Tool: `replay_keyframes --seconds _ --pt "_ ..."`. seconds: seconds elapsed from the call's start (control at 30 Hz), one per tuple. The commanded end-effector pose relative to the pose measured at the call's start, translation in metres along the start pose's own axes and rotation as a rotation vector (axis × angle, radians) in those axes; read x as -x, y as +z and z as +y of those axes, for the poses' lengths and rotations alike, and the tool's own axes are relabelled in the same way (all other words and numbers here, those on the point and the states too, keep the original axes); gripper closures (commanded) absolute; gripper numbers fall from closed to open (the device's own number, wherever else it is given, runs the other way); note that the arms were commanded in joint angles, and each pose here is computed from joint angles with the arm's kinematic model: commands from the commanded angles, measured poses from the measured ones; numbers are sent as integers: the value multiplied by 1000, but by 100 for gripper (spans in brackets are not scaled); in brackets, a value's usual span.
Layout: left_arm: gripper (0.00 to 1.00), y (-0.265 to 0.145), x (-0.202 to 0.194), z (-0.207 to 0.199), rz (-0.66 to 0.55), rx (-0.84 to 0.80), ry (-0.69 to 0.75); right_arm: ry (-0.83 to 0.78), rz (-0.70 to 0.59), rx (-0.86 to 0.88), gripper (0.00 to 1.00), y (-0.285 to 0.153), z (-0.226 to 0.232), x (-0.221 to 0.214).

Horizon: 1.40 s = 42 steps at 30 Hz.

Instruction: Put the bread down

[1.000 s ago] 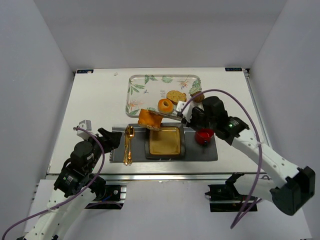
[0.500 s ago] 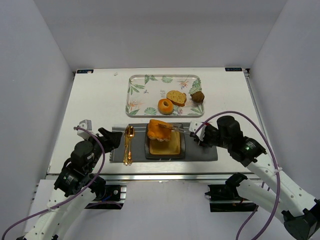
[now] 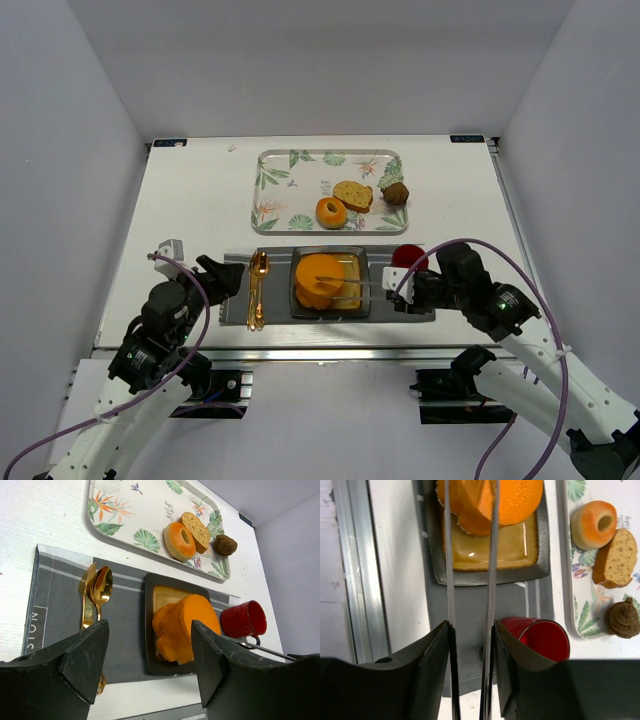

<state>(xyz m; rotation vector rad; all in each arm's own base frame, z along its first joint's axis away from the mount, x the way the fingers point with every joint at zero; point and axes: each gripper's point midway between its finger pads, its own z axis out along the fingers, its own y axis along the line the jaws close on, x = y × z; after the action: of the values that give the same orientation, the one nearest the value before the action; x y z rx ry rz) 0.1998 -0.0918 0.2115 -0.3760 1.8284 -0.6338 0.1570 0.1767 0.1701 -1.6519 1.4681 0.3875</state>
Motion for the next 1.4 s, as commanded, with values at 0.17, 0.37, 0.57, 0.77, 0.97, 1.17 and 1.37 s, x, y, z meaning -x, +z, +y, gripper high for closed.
replay_keyframes --seconds 0.17,0.37,0.57,0.77,0.97,1.17,1.37 --pt "24 -3 9 -7 -20 -18 -8 -16 -54 17 52 -8 0 18" --pt "24 -3 9 -8 -17 -21 -6 -10 -125 -23 53 -22 -12 46" --pt "24 -2 9 -8 -20 -20 -5 91 -215 -105 55 -35 -40 84" --pt "24 -1 10 -9 -20 -24 -1 181 -121 -238 58 0 -90 67" --pt "24 -3 11 -10 -28 -31 -9 187 1 -253 58 47 -132 30" --pt "24 -5 10 -11 -32 -44 -27 279 127 -278 59 69 -182 -14" --pt "24 -1 5 -11 -21 -50 -27 257 174 -253 55 88 -193 -28"
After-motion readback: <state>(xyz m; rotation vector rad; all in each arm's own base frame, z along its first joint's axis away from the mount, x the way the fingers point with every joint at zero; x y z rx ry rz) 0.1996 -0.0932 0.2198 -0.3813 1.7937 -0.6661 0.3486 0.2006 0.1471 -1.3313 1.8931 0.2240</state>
